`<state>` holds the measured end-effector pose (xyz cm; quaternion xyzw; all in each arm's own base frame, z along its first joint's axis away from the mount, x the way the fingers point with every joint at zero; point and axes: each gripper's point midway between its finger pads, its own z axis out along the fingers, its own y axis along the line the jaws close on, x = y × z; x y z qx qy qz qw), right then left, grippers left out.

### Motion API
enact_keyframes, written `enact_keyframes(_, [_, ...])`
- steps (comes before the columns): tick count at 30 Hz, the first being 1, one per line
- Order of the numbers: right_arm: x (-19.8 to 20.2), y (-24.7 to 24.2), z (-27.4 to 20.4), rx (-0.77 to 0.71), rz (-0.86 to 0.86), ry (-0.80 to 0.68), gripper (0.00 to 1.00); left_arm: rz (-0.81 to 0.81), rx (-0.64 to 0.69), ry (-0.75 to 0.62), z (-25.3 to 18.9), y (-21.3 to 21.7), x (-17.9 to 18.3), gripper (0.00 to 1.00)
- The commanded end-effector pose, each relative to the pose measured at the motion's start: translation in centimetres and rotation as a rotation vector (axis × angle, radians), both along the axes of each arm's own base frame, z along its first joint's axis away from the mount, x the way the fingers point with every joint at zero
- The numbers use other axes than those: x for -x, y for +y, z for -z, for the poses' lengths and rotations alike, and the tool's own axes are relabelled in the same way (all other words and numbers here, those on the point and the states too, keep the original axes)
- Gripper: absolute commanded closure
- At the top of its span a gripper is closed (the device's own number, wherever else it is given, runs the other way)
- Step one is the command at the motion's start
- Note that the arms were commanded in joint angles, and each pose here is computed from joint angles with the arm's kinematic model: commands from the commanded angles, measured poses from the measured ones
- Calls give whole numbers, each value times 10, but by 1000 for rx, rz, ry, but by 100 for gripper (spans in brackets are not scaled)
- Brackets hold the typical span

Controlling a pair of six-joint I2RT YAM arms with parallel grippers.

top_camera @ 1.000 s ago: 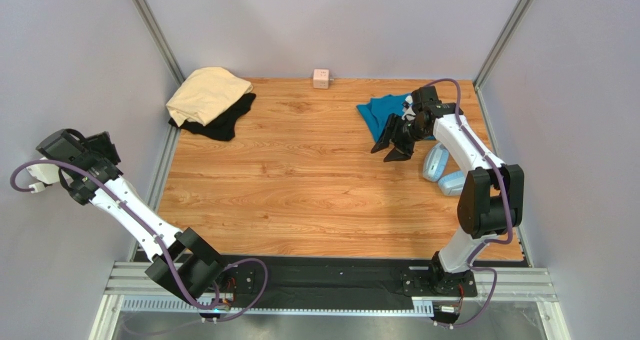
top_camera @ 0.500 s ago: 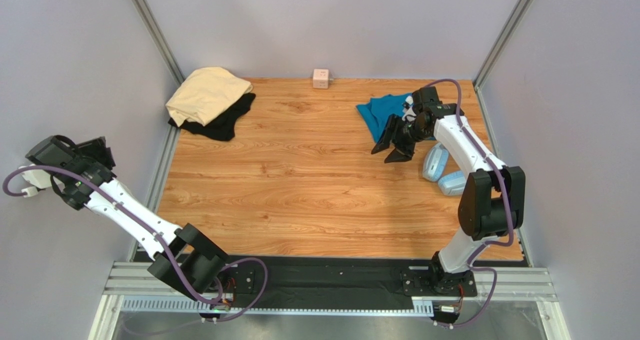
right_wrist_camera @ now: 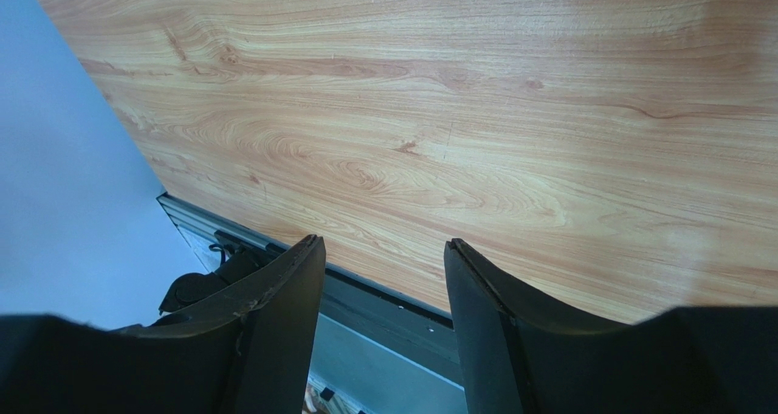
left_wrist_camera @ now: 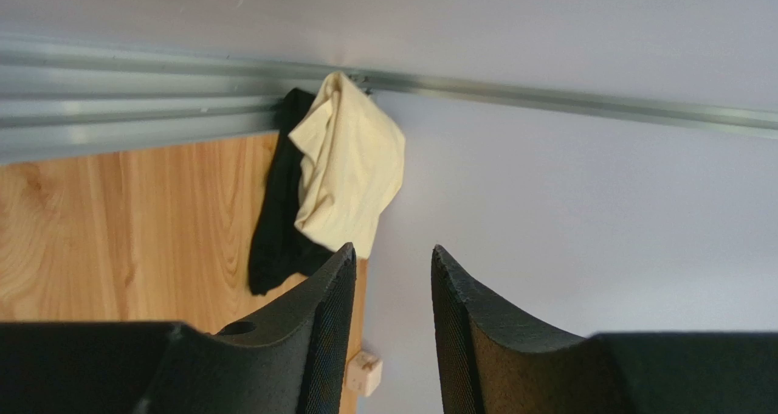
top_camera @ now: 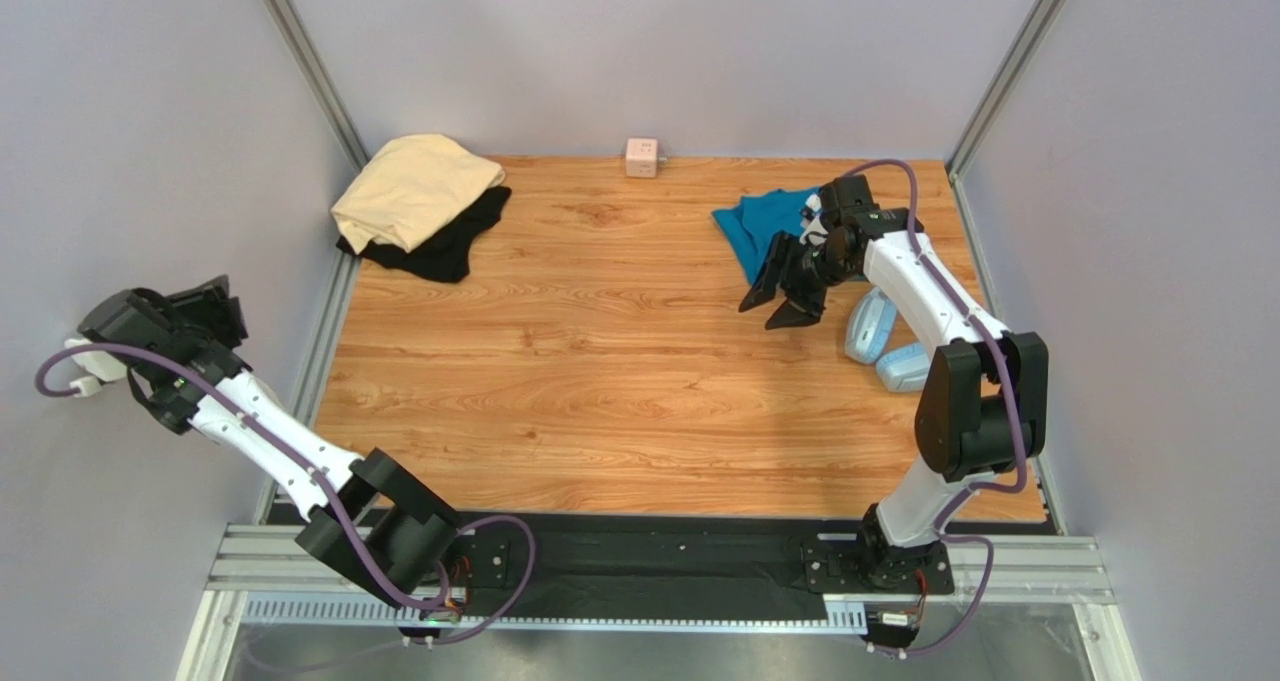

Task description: Fold and stack the t-shirts

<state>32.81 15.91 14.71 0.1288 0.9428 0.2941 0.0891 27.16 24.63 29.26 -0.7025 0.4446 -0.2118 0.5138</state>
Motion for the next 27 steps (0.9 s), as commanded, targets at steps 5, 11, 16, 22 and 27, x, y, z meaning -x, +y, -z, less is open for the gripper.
enact_keyframes(5, [-2,4,-1,-17,3,-22,43,230,93,134,70,-78,-43,55])
enact_keyframes(11, [0,7,-4,-11,-5,-36,43,384,82,163,106,-143,-77,52])
enact_keyframes(16, [2,7,-12,-6,-10,-63,43,536,101,213,128,-186,-113,51])
enact_keyframes(22, [4,3,-25,9,-15,-116,42,596,-14,214,123,-172,-156,49])
enact_keyframes(27, [8,-2,-30,30,-13,-139,42,654,30,191,136,-162,-194,49])
